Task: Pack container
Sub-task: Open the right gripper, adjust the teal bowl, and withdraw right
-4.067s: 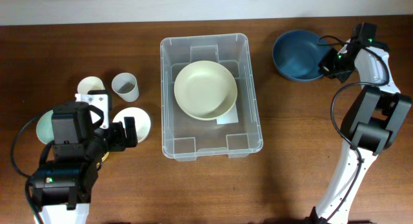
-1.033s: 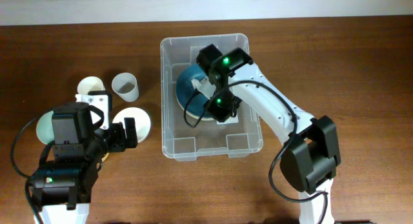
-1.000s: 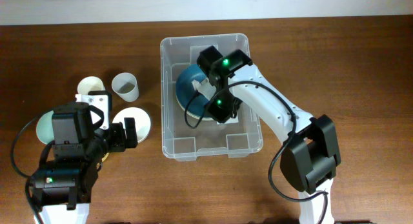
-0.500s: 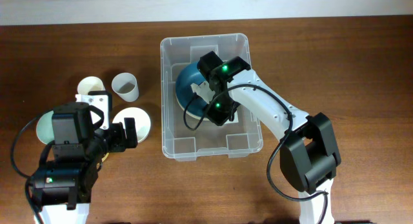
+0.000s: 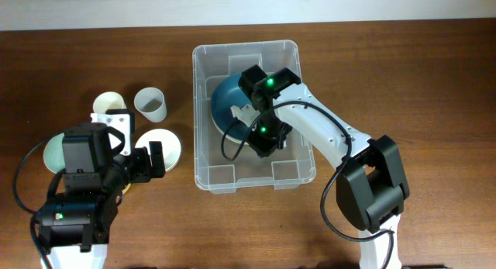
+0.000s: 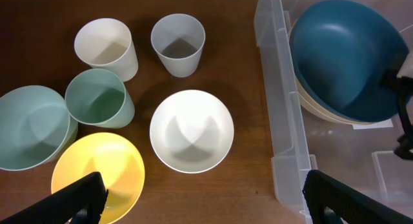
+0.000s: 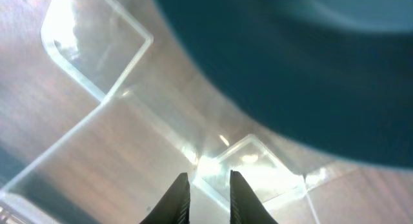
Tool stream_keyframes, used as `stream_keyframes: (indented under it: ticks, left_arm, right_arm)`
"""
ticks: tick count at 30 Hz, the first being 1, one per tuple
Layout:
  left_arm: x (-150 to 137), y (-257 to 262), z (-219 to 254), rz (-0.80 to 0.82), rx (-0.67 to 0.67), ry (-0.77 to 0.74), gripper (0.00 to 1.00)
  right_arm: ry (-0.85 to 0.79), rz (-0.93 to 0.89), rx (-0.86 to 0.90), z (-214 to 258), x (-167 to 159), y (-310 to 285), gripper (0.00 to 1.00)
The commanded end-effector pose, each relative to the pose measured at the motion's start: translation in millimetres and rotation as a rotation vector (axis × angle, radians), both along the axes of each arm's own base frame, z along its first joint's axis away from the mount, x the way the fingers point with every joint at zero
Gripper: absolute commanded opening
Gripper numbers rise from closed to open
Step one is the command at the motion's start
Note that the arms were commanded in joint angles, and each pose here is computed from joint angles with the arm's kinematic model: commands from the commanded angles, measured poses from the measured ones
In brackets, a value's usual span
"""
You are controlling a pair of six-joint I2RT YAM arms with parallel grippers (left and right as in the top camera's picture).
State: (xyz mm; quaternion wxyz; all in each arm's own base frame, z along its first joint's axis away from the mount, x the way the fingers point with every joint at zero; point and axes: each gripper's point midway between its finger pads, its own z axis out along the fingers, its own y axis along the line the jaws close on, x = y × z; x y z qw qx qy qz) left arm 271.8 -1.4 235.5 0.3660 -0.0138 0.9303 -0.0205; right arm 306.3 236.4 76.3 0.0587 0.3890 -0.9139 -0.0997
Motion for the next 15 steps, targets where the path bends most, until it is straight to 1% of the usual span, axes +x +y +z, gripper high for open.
stream_keyframes:
  ticks: [1, 5, 6, 7, 12, 13, 15]
  left_arm:
    - [1.9, -0.8, 7.7, 0.003, -0.015, -0.020, 1.00]
    - [1.9, -0.8, 7.7, 0.002, -0.015, -0.020, 1.00]
    - [1.9, -0.9, 7.7, 0.002, -0.015, -0.020, 0.99]
    - [1.9, -0.8, 7.6, 0.003, -0.015, -0.019, 1.00]
    - [1.8, 0.7, 7.6, 0.008, -0.009, -0.020, 1.00]
    - [1.8, 2.4, 7.6, 0.016, -0.001, -0.020, 1.00]
    - [1.9, 4.2, 7.5, 0.023, 0.006, -0.019, 1.00]
  right_arm:
    - [0.012, 0.031, 0.024, 7.2, -7.4, 0.8, 0.18]
    - [-0.027, 0.027, 0.048, 0.4, 4.8, 8.6, 0.18]
    - [-0.026, 0.027, 0.048, -1.8, 5.7, 9.2, 0.20]
    - [-0.017, 0.027, 0.042, -7.4, 5.9, 9.2, 0.22]
    - [0.023, 0.020, 0.016, -32.2, 6.6, 9.6, 0.22]
    - [0.022, 0.018, 0.017, -36.2, 8.5, 10.8, 0.21]
    - [-0.003, -0.008, 0.010, -40.1, 15.6, 12.0, 0.09]
